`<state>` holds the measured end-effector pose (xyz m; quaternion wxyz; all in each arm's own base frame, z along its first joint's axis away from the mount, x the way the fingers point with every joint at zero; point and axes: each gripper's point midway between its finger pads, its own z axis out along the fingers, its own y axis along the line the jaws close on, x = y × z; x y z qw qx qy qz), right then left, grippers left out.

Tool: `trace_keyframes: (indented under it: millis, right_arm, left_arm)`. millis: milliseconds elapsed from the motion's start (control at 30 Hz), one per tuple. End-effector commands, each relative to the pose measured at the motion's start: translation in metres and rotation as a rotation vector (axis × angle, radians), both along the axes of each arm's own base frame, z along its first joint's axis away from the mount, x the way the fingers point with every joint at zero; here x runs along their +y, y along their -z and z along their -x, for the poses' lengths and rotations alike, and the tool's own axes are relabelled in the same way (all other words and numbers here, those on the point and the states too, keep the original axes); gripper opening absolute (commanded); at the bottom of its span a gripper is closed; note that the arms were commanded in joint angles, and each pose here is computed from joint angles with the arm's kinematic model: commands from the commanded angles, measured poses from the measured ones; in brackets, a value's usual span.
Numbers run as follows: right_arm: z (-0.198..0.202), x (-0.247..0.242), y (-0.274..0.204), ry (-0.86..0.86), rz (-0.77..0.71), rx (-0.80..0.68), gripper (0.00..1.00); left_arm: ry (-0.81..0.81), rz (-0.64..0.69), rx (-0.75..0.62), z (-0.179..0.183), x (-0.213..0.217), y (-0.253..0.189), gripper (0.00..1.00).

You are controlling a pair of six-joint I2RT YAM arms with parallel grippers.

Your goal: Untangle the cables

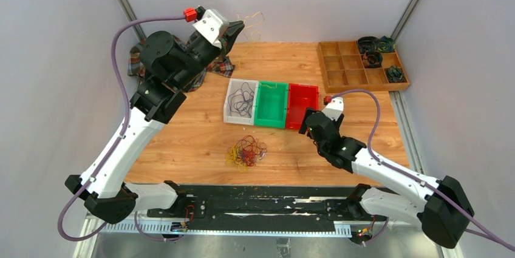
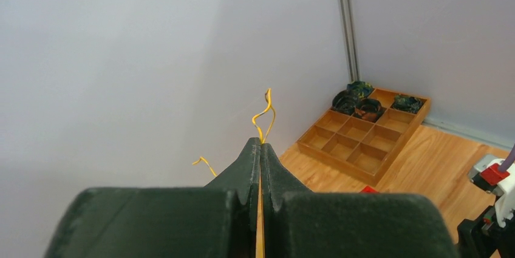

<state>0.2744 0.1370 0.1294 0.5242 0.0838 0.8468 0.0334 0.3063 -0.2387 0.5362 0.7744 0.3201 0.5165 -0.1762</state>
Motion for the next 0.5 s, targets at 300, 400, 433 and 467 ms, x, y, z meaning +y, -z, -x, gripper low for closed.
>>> trace_keyframes:
  millis: [300,400,433,467]
  right_arm:
    - [0.004,-0.057,-0.011,0.162,-0.018,-0.073,0.75]
    - [0.007,-0.067,-0.013,0.189,-0.021,-0.076,0.75]
    - [0.008,-0.071,-0.013,0.204,-0.023,-0.077,0.75]
    - [0.009,-0.074,-0.014,0.215,-0.025,-0.079,0.75]
  left_arm:
    - [0.23,-0.033,0.066,0.011,-0.052,0.014,0.0]
    - [0.258,-0.068,0.078,0.009,-0.068,0.027,0.0]
    - [0.265,-0.079,0.081,0.008,-0.073,0.031,0.0]
    - [0.271,-0.088,0.084,0.006,-0.078,0.034,0.0]
